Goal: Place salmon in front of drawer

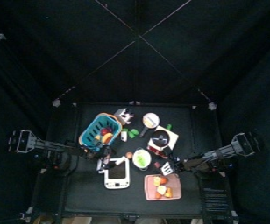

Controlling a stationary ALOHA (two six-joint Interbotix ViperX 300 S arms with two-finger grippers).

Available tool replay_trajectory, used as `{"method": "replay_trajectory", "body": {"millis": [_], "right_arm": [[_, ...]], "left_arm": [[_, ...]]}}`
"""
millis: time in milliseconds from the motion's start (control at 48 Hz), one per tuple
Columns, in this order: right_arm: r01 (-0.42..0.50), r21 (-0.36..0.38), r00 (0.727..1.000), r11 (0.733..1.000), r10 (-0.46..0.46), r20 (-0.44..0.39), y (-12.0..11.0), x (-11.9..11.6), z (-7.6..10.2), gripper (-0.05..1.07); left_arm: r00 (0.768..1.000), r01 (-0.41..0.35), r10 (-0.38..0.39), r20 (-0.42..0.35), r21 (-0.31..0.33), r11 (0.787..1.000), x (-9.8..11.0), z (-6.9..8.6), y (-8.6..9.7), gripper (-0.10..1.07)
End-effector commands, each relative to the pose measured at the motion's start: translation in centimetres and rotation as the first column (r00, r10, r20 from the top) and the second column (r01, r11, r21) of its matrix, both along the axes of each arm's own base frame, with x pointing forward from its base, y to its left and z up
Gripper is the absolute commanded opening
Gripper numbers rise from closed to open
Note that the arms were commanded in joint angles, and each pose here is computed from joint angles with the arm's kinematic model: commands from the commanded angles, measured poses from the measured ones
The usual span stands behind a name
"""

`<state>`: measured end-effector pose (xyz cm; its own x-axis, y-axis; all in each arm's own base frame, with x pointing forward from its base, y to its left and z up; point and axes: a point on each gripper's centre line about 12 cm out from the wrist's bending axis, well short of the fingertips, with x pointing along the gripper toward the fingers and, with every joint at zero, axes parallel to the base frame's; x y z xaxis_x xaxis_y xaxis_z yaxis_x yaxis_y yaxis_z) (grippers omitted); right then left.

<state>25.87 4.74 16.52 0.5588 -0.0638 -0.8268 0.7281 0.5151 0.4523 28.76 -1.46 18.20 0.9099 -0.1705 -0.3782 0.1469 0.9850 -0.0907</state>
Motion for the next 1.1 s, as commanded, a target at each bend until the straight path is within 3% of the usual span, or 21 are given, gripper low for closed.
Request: {"method": "replay_trajectory", "body": {"millis": [0, 312, 521, 1083], "right_arm": [[-0.003, -0.023, 1.0, 1.0, 0.003, -0.023, 0.3, -0.2, 0.4, 0.42], [-0.027, -0.056, 0.996, 0.998, 0.022, -0.087, 0.6, 0.0, -1.4, 0.43], [-0.042, -0.118, 0.992, 0.992, 0.028, -0.12, 0.0, 0.1, -2.1, 0.45], [-0.063, -0.163, 0.988, 0.985, 0.038, -0.149, -0.2, 0.8, -2.7, 0.67]], "left_arm": [[1.0, -0.001, 0.001, 0.023, -0.003, 1.0, 0.3, 0.7, 0.0, 1.0], [1.0, 0.0, 0.0, 0.018, -0.002, 1.0, 0.3, 0.6, 0.0, 1.0], [1.0, -0.001, 0.001, 0.014, -0.001, 1.0, 0.2, 0.5, 0.0, 1.0], [1.0, -0.003, 0.003, 0.009, 0.001, 1.0, 0.2, 0.4, 0.0, 1.0]]}}
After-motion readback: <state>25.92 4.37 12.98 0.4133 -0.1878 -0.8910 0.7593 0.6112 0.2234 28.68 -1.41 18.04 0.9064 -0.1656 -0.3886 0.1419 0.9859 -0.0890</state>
